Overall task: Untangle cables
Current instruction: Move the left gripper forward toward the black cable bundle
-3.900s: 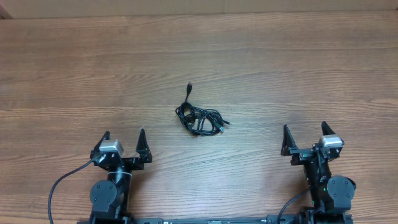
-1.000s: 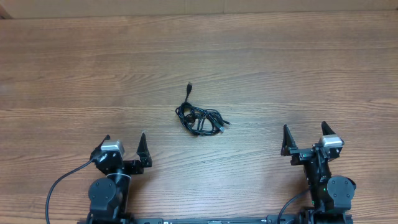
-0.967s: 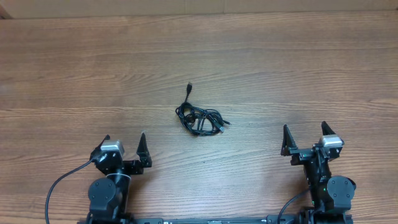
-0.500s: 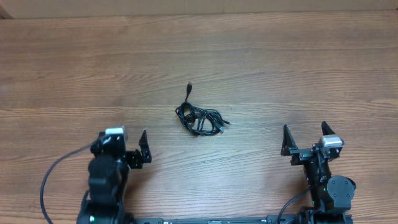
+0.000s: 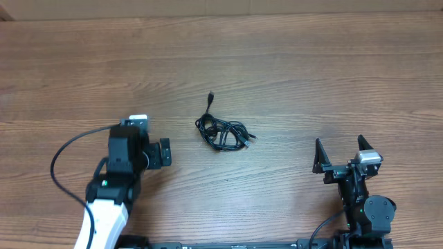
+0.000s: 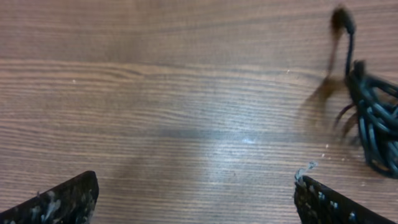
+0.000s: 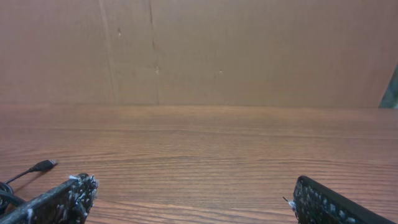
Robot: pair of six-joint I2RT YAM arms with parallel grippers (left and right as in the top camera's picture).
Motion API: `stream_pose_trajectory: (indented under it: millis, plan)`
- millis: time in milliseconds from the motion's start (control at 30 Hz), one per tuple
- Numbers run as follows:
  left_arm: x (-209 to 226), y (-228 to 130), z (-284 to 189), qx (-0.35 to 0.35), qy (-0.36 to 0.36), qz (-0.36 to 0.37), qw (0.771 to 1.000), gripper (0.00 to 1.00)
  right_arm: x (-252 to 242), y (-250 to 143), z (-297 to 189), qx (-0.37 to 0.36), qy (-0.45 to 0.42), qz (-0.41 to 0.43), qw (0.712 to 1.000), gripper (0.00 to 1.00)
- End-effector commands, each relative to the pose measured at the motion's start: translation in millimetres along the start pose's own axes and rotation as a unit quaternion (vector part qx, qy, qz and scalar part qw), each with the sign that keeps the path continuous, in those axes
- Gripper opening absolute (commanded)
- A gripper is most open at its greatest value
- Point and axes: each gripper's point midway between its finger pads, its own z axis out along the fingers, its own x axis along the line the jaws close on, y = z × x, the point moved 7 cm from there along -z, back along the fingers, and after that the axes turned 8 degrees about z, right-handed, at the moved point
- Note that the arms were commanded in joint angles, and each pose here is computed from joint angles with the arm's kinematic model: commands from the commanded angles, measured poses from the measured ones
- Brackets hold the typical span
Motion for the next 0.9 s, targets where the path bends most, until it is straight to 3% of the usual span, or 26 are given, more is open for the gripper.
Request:
stream_pose_trajectory:
  millis: [0,867]
  plan:
    - [-1.2,14.6,6.2,0.018,-0.011,0.014,1.000,1.00,-1.1,-2.1,0.1,-0.002,-0.001,-0.001,1.000,1.00]
    - [-7.7,23.0,17.9,0.030,-0.041,0.028,0.998,1.00,-1.1,-2.1,0.1,-0.002,-0.001,-0.001,1.000,1.00]
